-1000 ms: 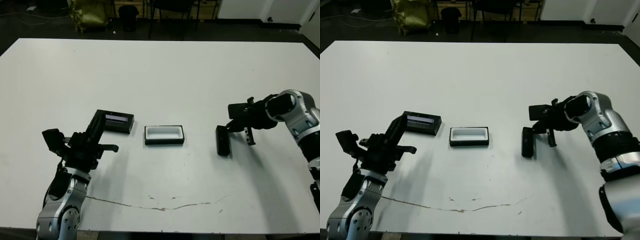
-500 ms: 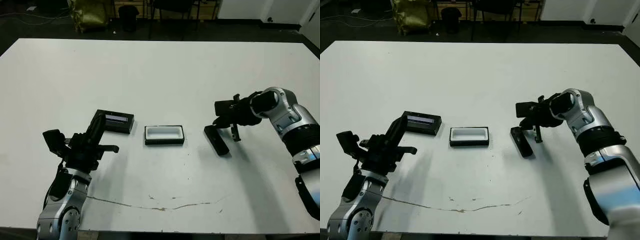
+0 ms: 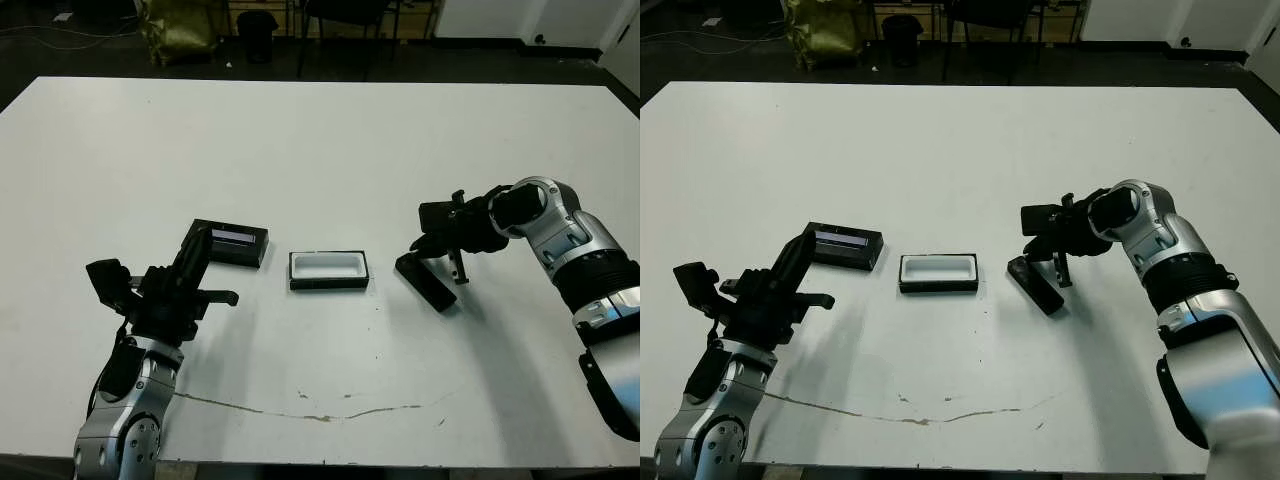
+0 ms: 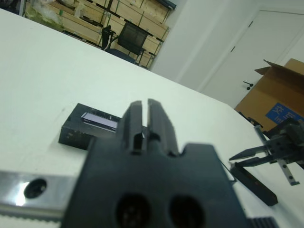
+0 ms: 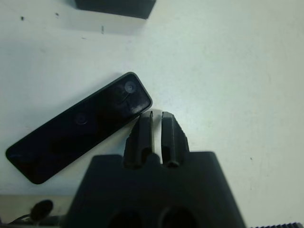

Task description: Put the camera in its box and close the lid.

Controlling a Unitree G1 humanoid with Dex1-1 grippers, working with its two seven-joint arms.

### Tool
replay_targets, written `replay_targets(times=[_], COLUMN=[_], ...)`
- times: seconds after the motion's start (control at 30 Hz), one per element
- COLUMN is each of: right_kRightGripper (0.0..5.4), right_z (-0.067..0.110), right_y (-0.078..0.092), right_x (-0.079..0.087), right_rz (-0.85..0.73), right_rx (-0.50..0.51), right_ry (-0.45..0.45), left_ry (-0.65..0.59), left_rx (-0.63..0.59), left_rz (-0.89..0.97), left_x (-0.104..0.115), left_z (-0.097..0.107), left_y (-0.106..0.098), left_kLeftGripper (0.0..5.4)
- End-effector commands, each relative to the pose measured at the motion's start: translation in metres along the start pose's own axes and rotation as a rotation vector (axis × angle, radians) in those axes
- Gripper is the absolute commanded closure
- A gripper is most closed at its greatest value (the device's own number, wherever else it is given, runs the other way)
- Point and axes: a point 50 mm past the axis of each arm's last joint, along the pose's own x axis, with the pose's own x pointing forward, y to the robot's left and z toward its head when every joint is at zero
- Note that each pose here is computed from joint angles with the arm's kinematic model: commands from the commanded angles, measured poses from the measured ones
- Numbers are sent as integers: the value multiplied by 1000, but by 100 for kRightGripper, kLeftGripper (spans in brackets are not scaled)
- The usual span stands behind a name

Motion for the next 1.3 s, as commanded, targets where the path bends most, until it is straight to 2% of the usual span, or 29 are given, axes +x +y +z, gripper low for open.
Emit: replay_targets(times=[0.03,0.2,0.43,0.63,0.77,0.93,1.07,1.3], right_kRightGripper=[540,540,540,540,540,540,540,540], right_z=[-7,-13,-35,-48,-44,-29,-11,15], right_y=[14,11,10,5,7,20,39,73], right_x=[13,9,0,-18,-40,-63,-75,-85], right_rz=[71,-40,-417,-687,-809,-896,-921,-889], right_rx=[29,37,133,246,286,378,454,616], right_ry=[16,46,69,89,-18,-255,-451,-613], left_ry=[28,25,30,29,22,24,20,26], left_rx=[12,3,10,8,0,7,4,12], left_rz=[27,22,25,32,26,25,22,25], left_x=[-3,-3,-3,-3,-3,-3,-3,-3], left_z=[-5,-5,-5,-5,-5,-5,-5,-5], left_y=[4,4,4,3,4,4,4,3], left_kLeftGripper=[537,537,537,537,537,537,537,537])
